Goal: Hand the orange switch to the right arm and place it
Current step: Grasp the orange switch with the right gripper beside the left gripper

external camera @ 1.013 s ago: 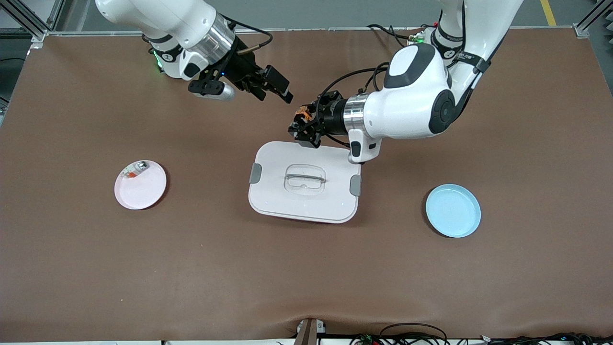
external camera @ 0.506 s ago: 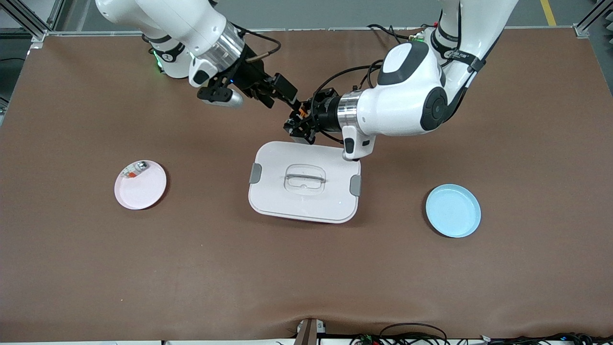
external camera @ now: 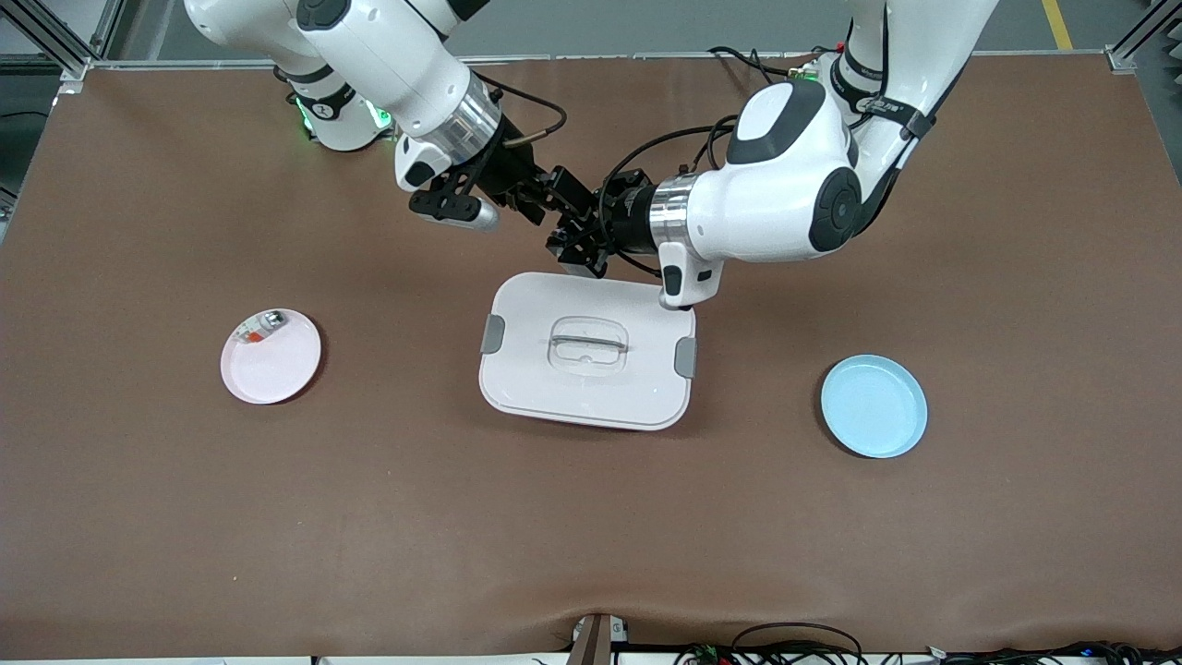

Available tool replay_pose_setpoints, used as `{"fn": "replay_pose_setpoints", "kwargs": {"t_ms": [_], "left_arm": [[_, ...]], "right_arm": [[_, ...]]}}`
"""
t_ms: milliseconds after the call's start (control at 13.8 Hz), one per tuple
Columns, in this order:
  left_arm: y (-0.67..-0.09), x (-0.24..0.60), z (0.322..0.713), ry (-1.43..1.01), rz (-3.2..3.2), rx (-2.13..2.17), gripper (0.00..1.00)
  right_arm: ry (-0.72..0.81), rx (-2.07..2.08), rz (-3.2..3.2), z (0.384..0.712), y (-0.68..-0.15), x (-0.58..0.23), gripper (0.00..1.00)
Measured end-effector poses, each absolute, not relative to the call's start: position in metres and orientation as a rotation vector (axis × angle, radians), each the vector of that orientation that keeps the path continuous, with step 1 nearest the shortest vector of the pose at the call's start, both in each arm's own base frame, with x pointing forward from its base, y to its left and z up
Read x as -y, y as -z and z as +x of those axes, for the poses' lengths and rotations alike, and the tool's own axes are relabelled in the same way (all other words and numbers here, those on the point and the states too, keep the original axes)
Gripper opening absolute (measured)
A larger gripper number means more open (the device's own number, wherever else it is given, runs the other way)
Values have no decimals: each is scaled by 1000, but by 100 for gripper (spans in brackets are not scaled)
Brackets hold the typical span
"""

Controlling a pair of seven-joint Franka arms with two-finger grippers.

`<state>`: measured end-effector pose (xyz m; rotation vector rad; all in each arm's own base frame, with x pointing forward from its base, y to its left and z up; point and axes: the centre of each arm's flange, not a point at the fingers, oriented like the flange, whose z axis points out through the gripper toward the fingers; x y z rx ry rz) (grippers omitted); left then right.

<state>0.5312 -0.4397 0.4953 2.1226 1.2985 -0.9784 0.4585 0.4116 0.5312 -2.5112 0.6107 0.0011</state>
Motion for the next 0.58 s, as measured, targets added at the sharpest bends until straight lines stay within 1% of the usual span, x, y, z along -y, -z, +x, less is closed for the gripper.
{"fn": "replay_pose_setpoints", "kwargs": {"t_ms": [72, 217, 289, 434, 506, 579], "left_arm": [[-495, 440, 531, 978, 2123, -1299, 72], [-494, 440, 532, 981, 2122, -1300, 72], [-493, 440, 532, 982, 2122, -1301, 72], [-491, 441, 532, 987, 2123, -1301, 72], [-491, 441, 532, 988, 2122, -1302, 72], [-491, 441, 532, 989, 2122, -1302, 72]], "right_arm": [[-3, -606, -2513, 457, -530, -414, 100], [-2, -601, -2514, 456, -530, -416, 80], [-2, -600, -2514, 455, -530, -416, 67], [5, -597, -2509, 456, -533, -417, 45], [8, -594, -2510, 456, -533, -417, 42], [8, -594, -2510, 456, -533, -417, 42]]}}
